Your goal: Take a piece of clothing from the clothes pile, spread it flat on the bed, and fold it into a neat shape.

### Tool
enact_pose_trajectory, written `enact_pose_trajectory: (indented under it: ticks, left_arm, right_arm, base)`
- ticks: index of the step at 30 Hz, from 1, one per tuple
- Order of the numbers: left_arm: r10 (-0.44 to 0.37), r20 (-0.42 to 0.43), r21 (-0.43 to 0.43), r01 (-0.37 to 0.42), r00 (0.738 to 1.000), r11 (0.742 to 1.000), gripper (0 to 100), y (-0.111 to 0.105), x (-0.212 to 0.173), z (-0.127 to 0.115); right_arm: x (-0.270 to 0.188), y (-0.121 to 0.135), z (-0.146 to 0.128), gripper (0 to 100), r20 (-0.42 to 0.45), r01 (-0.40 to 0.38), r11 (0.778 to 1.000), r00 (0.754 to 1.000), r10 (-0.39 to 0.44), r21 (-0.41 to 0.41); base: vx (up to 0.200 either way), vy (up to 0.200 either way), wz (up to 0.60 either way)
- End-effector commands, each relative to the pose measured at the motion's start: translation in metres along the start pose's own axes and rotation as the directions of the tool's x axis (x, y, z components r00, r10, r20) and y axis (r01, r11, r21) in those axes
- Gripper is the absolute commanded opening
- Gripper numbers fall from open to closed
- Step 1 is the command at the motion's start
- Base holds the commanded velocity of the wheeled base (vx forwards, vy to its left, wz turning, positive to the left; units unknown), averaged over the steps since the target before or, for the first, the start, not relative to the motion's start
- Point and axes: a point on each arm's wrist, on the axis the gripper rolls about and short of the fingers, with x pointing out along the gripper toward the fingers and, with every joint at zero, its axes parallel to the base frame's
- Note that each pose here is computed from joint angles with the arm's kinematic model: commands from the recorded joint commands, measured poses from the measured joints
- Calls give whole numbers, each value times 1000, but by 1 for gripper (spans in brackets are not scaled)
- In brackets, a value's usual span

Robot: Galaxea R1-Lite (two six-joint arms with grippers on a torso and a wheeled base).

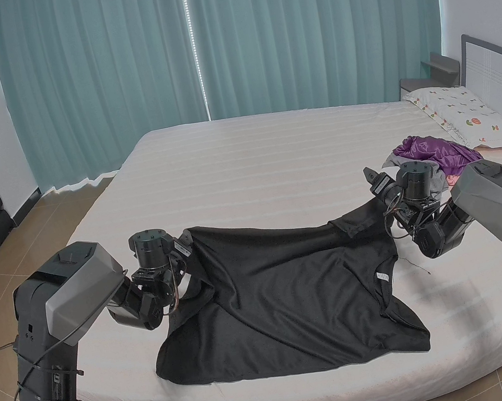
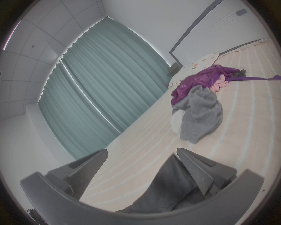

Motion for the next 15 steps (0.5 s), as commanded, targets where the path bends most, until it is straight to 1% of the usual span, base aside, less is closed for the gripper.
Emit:
enact_pose_trajectory:
  ticks: [1, 3, 4, 5, 6, 7, 8, 11, 12, 15]
  left_arm:
    - [-27, 59, -25, 28, 998, 999, 100, -8, 3, 25]
    - [33, -13, 33, -33, 999, 999, 100, 6, 9, 9]
    - [79, -55, 75, -74, 995, 994, 100, 16, 11, -2]
    - [105, -80, 107, -96, 991, 990, 100, 23, 13, -9]
    - [121, -93, 125, -109, 988, 986, 100, 27, 14, -14]
    - [122, -94, 127, -110, 988, 986, 100, 28, 14, -14]
    - [134, -104, 132, -120, 985, 984, 100, 31, 14, -18]
    - [155, -115, 134, -140, 981, 981, 100, 37, 14, -19]
    - [175, -129, 143, -156, 976, 977, 100, 42, 13, -21]
    - [206, -167, 155, -180, 964, 971, 100, 49, 5, -23]
  right_arm:
    - [4, 0, 10, 100, 37, 1, 1000, 999, -2, 10]
    - [3, -18, -12, 100, -28, 55, 998, 998, -56, -23]
    - [0, -29, -25, 100, -79, 89, 995, 993, -93, -46]
    - [-2, -37, -33, 100, -119, 116, 991, 985, -123, -63]
    - [-3, -40, -37, 100, -143, 125, 990, 981, -134, -70]
    - [-4, -41, -38, 100, -147, 126, 990, 980, -135, -71]
    - [-4, -49, -45, 100, -182, 141, 987, 971, -154, -79]
    - [-5, -56, -48, 100, -199, 161, 983, 964, -176, -88]
    - [-8, -61, -50, 100, -226, 175, 980, 955, -193, -98]
    - [-17, -64, -46, 100, -265, 174, 980, 945, -193, -92]
  base:
    - [0, 0, 0]
    - [0, 0, 0]
    - [0, 0, 0]
    - [0, 0, 0]
    - [0, 0, 0]
    - [0, 0, 0]
    - [0, 0, 0]
    - [0, 0, 0]
    - [0, 0, 0]
    - [0, 0, 0]
